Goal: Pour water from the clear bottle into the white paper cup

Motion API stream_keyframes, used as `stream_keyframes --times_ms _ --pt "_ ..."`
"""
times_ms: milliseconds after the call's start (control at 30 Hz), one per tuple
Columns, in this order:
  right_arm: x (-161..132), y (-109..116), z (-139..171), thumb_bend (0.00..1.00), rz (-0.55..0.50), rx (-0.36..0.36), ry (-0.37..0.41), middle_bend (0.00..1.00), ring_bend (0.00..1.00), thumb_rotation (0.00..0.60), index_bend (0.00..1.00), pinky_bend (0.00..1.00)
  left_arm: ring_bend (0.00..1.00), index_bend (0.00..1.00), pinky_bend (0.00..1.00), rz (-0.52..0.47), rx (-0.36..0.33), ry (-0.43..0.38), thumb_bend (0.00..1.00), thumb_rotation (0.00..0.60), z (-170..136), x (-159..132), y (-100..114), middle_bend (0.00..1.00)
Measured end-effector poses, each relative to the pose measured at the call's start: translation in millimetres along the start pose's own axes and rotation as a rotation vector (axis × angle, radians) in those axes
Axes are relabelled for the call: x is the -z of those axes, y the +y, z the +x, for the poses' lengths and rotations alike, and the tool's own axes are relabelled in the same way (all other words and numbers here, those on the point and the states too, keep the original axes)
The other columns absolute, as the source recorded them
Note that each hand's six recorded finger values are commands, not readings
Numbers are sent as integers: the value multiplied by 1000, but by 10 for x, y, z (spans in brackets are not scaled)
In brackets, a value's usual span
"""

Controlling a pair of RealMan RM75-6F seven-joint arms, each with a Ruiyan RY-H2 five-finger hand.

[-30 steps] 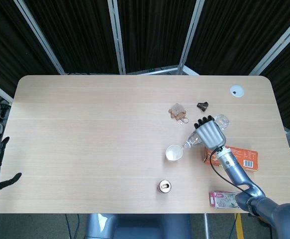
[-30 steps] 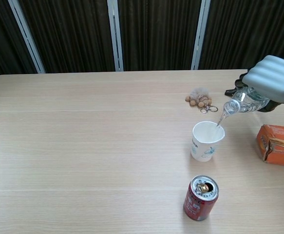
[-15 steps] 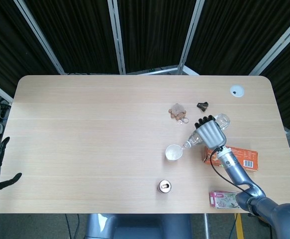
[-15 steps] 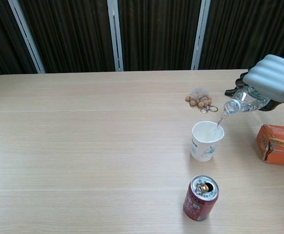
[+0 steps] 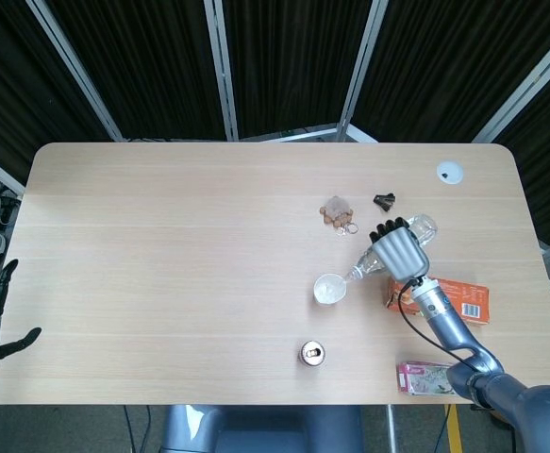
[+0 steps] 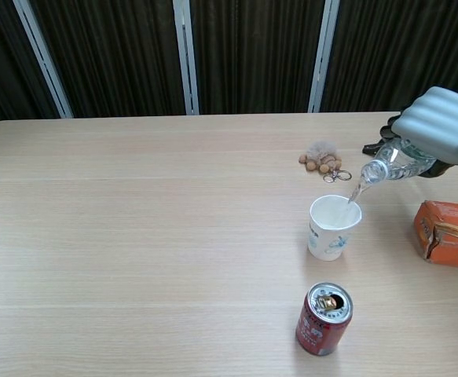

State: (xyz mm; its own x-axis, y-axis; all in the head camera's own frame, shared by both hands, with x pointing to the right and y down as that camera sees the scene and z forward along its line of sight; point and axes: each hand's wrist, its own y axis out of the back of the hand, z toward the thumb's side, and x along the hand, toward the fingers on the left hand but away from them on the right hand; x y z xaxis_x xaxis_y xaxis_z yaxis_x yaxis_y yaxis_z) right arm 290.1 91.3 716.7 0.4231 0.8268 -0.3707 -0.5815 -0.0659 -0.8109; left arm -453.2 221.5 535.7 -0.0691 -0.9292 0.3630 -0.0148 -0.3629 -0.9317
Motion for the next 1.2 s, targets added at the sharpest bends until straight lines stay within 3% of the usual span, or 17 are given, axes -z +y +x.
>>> stream_keyframes --times_ms 267,467,700,967,1200 --pt "6 0 -2 675 -23 -1 -5 637 558 600 498 499 0 0 0 1 2 0 0 600 1 -1 -4 0" --pt "5 27 -17 678 -106 2 -19 637 558 600 498 499 0 0 0 -2 4 0 0 600 1 1 -5 0" --pt "-13 96 -60 678 -351 -15 -50 637 558 600 498 499 0 0 0 -2 10 -1 0 600 6 -2 -15 0" --pt "59 221 -142 684 -563 -10 -90 637 558 600 498 499 0 0 0 -3 20 -3 0 600 14 -8 -33 0" --pt "61 261 -225 688 -878 -29 -110 638 558 600 497 499 0 0 0 -6 33 1 0 600 29 4 -49 0"
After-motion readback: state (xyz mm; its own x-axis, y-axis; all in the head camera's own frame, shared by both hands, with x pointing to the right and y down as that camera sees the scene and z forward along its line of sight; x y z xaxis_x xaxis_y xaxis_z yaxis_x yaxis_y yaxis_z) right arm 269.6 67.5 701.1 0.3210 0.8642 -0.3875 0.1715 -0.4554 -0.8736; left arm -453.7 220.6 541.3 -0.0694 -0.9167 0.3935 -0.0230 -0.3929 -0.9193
